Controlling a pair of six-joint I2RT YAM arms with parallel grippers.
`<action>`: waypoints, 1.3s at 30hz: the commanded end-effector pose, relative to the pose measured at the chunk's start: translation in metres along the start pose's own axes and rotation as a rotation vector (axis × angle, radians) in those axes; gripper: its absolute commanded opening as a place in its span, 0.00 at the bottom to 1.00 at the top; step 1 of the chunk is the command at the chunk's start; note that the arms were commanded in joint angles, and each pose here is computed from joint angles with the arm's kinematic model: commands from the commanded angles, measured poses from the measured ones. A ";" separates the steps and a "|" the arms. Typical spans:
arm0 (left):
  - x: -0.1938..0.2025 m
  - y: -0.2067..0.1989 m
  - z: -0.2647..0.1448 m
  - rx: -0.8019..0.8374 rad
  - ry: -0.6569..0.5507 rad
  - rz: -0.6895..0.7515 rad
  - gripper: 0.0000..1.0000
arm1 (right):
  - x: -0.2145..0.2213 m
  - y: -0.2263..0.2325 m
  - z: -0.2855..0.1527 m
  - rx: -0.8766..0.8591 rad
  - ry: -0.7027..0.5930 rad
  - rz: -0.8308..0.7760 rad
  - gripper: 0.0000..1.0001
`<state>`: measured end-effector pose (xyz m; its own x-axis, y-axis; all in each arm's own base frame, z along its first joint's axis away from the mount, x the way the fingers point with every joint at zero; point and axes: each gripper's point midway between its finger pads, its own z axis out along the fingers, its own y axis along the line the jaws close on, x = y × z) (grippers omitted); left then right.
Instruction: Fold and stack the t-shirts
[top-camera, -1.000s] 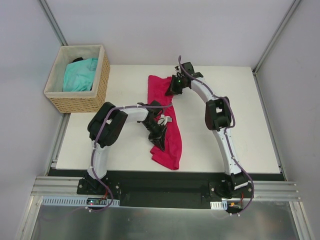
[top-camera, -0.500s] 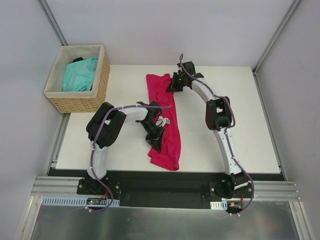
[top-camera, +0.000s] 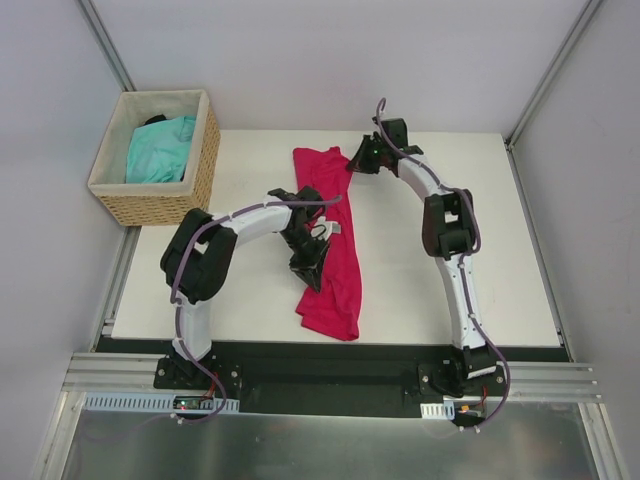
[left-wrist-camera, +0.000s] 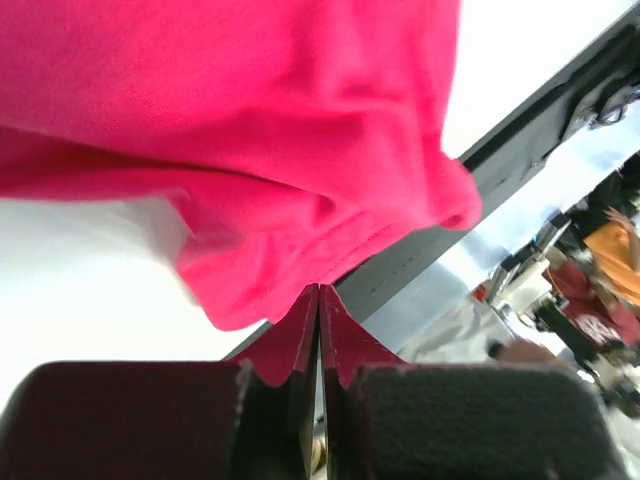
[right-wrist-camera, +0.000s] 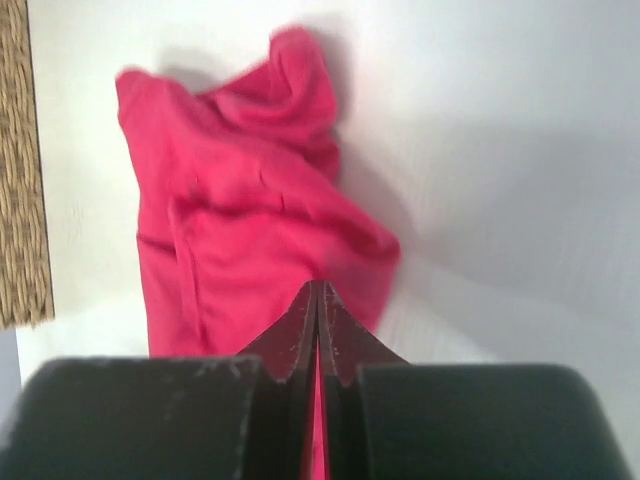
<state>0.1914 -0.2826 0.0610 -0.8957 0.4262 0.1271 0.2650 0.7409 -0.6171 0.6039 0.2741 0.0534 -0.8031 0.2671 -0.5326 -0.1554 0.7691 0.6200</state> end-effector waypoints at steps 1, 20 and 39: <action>-0.024 -0.041 -0.056 -0.025 -0.173 0.157 0.00 | -0.059 0.090 -0.092 -0.180 -0.136 -0.199 0.01; -0.210 0.027 -0.125 -0.150 -0.533 0.064 0.06 | 0.147 0.048 -0.250 0.003 0.542 -0.177 0.23; -0.212 0.040 -0.133 -0.023 -0.550 -0.029 0.00 | 0.176 0.080 -0.266 -0.131 0.660 -0.181 0.01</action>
<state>0.4496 -0.2629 0.0761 -0.9651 0.0668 -0.2532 0.2008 0.8092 -0.5522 0.2836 0.2010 0.1380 -0.9502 -0.2771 -0.1426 -0.3075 0.7597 0.5730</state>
